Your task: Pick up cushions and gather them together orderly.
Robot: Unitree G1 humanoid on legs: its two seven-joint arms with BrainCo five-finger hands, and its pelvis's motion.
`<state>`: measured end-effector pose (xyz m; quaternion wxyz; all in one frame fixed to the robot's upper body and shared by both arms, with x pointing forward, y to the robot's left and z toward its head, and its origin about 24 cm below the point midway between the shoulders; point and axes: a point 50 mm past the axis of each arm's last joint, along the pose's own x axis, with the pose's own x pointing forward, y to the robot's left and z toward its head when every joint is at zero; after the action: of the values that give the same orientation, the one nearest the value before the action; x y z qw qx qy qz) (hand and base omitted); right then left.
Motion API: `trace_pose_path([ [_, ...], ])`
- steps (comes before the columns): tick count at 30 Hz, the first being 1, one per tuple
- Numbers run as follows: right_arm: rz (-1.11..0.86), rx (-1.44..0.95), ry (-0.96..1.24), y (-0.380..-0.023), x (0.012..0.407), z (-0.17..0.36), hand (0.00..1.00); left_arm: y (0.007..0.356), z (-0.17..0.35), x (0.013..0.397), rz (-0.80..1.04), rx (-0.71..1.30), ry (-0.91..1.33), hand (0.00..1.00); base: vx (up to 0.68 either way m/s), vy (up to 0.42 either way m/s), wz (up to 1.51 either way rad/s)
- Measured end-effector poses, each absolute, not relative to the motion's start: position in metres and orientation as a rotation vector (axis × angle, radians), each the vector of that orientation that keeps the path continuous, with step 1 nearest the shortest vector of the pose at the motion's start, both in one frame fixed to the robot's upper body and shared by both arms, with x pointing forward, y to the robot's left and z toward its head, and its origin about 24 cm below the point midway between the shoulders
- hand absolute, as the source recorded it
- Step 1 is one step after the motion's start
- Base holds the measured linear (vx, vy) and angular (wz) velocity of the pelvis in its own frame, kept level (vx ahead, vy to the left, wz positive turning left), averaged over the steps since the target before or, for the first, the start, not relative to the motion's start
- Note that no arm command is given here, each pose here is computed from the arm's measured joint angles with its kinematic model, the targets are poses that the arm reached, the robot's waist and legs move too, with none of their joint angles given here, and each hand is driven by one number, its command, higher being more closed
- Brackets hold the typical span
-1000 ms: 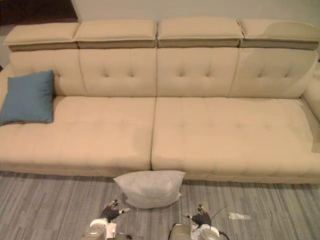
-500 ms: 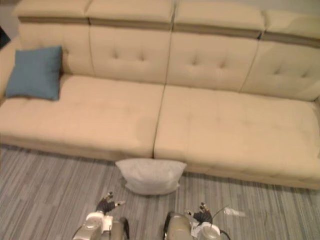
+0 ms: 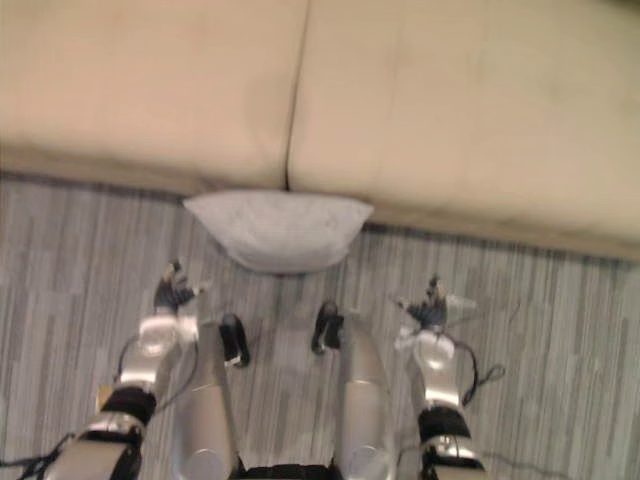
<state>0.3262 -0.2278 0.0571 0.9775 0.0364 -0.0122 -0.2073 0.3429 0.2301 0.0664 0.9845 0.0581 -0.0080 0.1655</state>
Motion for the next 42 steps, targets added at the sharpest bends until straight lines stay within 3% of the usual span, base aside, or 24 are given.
trace_pose_path([
  [6, -0.345, 0.132, -0.258, -0.212, 0.366, 0.139, 0.00, 0.221, 0.130, 0.371, 0.338, 0.072, -0.199, 0.00, 0.00, 0.000, 0.00],
  [16, -0.183, 0.121, -0.404, -0.164, 0.391, 0.207, 0.00, 0.174, 0.186, 0.391, 0.230, 0.039, -0.353, 0.00, -0.03, 0.001, 0.06],
  [17, -0.170, 0.128, -0.416, -0.158, 0.392, 0.212, 1.00, 0.172, 0.191, 0.392, 0.231, 0.034, -0.367, 0.00, -0.02, 0.008, 0.06],
  [18, -0.161, 0.139, -0.424, -0.153, 0.394, 0.217, 1.00, 0.170, 0.196, 0.393, 0.231, 0.030, -0.379, 1.00, -0.01, 0.008, 0.04],
  [31, -0.177, 0.184, -0.387, -0.154, 0.400, 0.220, 1.00, 0.154, 0.220, 0.397, 0.236, -0.007, -0.433, 1.00, 0.00, 0.004, 0.01],
  [42, -0.214, 0.285, -0.417, -0.162, 0.349, 0.166, 1.00, 0.123, 0.180, 0.360, 0.118, -0.098, -0.467, 1.00, -0.01, -0.003, -0.02],
])
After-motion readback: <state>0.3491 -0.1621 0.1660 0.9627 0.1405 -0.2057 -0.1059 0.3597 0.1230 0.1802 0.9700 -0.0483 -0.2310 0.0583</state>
